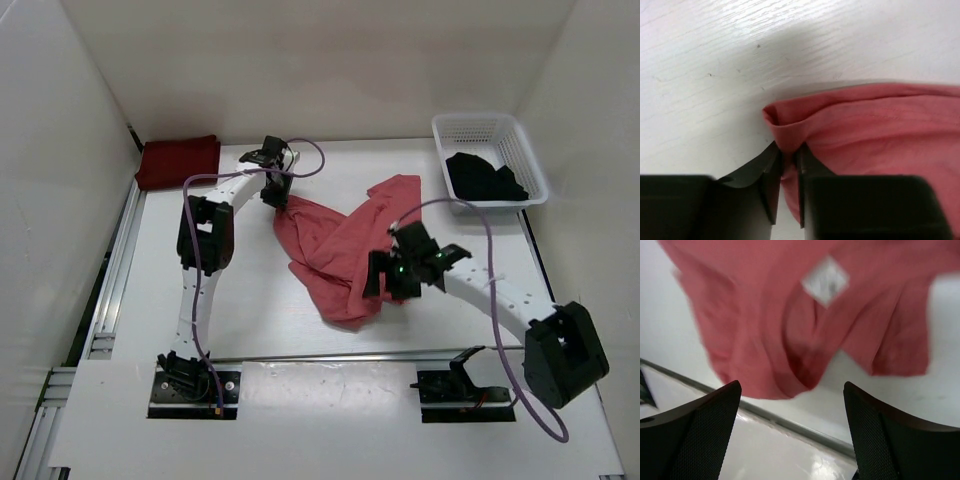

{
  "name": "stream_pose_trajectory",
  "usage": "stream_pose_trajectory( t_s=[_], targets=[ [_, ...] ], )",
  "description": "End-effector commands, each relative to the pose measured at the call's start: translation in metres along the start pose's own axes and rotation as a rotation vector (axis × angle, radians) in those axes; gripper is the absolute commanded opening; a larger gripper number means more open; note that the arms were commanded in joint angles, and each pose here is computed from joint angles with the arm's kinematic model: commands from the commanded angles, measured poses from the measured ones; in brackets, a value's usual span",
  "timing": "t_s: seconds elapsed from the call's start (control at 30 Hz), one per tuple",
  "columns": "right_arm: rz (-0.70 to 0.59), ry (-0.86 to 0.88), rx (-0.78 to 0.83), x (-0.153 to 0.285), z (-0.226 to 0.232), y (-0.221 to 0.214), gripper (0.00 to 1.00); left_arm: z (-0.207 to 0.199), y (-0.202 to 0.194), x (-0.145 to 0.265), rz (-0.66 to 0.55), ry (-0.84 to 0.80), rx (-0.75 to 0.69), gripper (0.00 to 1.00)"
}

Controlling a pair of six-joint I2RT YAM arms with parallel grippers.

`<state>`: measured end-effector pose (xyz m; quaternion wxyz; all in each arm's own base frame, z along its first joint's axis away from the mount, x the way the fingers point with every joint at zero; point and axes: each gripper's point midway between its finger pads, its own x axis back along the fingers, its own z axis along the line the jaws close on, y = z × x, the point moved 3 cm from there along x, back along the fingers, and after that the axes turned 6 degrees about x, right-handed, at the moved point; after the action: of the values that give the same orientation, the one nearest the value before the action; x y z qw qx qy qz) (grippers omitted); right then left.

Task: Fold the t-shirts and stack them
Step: Flatten out the tshirt

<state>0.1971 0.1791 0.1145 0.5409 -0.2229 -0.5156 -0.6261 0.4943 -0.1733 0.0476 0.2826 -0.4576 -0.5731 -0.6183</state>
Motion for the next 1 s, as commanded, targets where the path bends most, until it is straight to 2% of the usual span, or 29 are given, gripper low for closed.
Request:
stream_pose_trajectory(
  t_s=[0.0, 0.03, 0.23, 0.27, 0.37, 0.4, 0.43, 0.53, 0.57, 0.63, 0.67, 0.77, 0.8, 0.87, 0.9, 0.93, 0.97],
  targets=[
    [-0.015, 0.044, -0.08, -0.022, 0.01, -0.012, 0.87, 0.002, -0.005, 0.003, 0.015, 0.017, -0.005, 0.25],
    [0.021, 0.058, -0.095, -0.032, 0.009, -0.02, 0.87, 0.003, -0.009, 0.006, 0.023, 0.018, -0.005, 0.21],
    [0.052, 0.153, -0.086, -0.061, 0.03, -0.011, 0.87, 0.004, -0.022, 0.03, 0.031, 0.025, -0.004, 0.17],
    [0.05, 0.168, -0.092, -0.063, 0.033, -0.01, 0.84, 0.007, -0.027, 0.035, 0.037, 0.044, -0.005, 0.15],
    [0.057, 0.171, -0.14, -0.074, 0.031, -0.009, 0.43, 0.037, -0.035, 0.044, 0.032, 0.209, 0.002, 0.11],
    [0.045, 0.165, -0.155, -0.077, 0.026, -0.002, 0.25, 0.053, -0.038, 0.049, 0.034, 0.269, 0.017, 0.11],
    [0.037, 0.164, -0.192, -0.075, 0.021, 0.005, 0.0, 0.07, -0.051, 0.052, 0.061, 0.299, 0.041, 0.11],
    [-0.007, 0.098, -0.2, -0.065, 0.002, 0.035, 0.0, 0.092, -0.064, 0.079, 0.069, 0.316, 0.092, 0.11],
    [-0.058, 0.078, -0.177, -0.057, 0.001, 0.064, 0.0, 0.106, -0.073, 0.095, 0.064, 0.31, 0.133, 0.11],
    [-0.055, 0.0, -0.141, -0.044, -0.022, 0.083, 0.0, 0.104, -0.085, 0.11, 0.065, 0.205, 0.18, 0.11],
    [-0.111, -0.018, -0.131, -0.032, -0.029, 0.116, 0.0, 0.108, -0.096, 0.13, 0.044, 0.171, 0.214, 0.11],
    [-0.031, -0.047, -0.104, -0.025, -0.049, 0.135, 0.0, 0.087, -0.11, 0.156, -0.002, 0.023, 0.232, 0.11],
    [-0.037, -0.041, -0.117, -0.008, -0.054, 0.158, 0.0, 0.081, -0.122, 0.169, -0.031, 0.008, 0.227, 0.11],
    [0.016, -0.031, -0.127, -0.013, -0.071, 0.173, 0.0, 0.075, -0.136, 0.179, -0.048, 0.004, 0.217, 0.11],
    [-0.03, -0.019, -0.105, -0.001, -0.069, 0.199, 0.0, 0.069, -0.149, 0.186, -0.066, 0.005, 0.199, 0.11],
    [0.002, -0.027, -0.118, 0.002, -0.073, 0.2, 0.01, 0.065, -0.158, 0.189, -0.067, 0.001, 0.191, 0.11],
    [0.015, -0.037, -0.143, -0.003, -0.084, 0.205, 0.23, 0.062, -0.163, 0.192, -0.08, -0.013, 0.189, 0.11]
  ],
)
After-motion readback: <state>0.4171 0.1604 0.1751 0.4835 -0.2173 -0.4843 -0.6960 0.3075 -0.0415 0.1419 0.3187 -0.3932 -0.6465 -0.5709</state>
